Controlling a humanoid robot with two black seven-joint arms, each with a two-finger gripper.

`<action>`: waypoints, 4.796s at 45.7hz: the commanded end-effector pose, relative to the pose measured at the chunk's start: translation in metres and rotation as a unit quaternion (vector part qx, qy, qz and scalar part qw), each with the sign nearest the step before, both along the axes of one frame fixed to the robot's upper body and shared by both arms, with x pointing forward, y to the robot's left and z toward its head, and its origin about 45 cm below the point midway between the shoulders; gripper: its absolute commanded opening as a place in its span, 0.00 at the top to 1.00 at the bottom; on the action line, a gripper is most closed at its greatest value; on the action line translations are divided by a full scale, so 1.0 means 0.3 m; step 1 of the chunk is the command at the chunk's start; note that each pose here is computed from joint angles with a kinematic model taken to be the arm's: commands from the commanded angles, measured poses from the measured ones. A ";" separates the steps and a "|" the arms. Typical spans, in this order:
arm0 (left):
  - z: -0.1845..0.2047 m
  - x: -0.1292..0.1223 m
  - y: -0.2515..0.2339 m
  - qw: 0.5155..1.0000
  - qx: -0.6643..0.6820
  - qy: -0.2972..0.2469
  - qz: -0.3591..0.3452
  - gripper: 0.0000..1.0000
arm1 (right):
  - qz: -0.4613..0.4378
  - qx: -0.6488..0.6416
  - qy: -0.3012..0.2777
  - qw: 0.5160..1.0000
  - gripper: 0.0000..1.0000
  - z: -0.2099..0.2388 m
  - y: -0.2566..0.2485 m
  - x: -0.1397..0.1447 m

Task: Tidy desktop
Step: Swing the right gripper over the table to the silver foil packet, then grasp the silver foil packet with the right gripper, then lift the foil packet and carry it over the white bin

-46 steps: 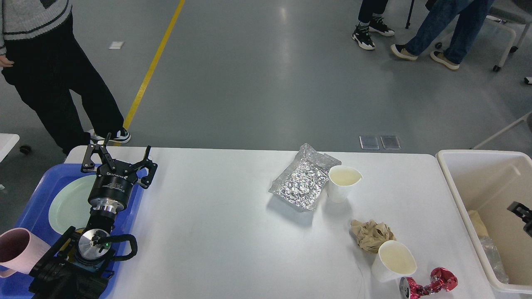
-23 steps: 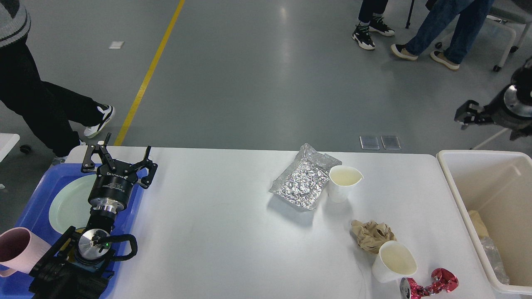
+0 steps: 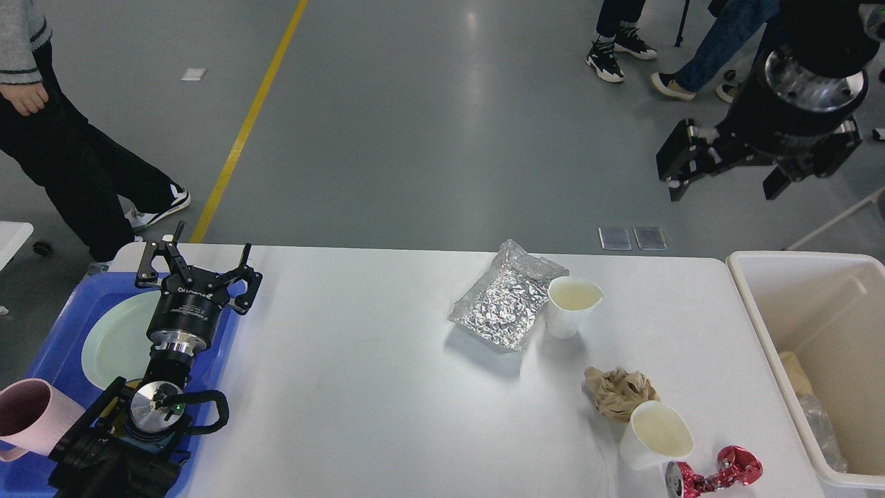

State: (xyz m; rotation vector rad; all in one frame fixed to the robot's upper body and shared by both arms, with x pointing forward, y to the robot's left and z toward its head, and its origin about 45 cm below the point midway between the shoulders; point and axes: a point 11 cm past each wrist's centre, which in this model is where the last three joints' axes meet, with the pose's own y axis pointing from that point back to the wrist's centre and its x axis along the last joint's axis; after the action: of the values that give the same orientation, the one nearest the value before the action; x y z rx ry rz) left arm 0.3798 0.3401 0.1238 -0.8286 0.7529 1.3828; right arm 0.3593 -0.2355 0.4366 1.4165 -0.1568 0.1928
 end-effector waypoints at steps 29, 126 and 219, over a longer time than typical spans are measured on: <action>0.000 0.000 0.000 1.000 0.001 0.000 0.000 0.04 | 0.085 0.067 -0.001 0.994 0.00 -0.030 0.228 -0.024; 0.001 0.000 0.001 1.000 0.000 0.000 0.000 0.04 | 0.315 0.029 -0.157 0.936 0.85 -1.283 0.429 -0.008; 0.001 0.000 0.001 1.000 0.000 0.000 0.000 0.04 | 0.001 -0.002 -0.014 1.000 1.00 0.029 0.065 0.041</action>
State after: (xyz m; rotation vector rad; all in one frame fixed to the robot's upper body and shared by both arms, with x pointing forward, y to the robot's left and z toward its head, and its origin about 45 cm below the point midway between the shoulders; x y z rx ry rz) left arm 0.3798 0.3405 0.1239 -0.8296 0.7522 1.3835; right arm 0.3780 -0.2002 0.4402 1.3776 -0.0766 0.3023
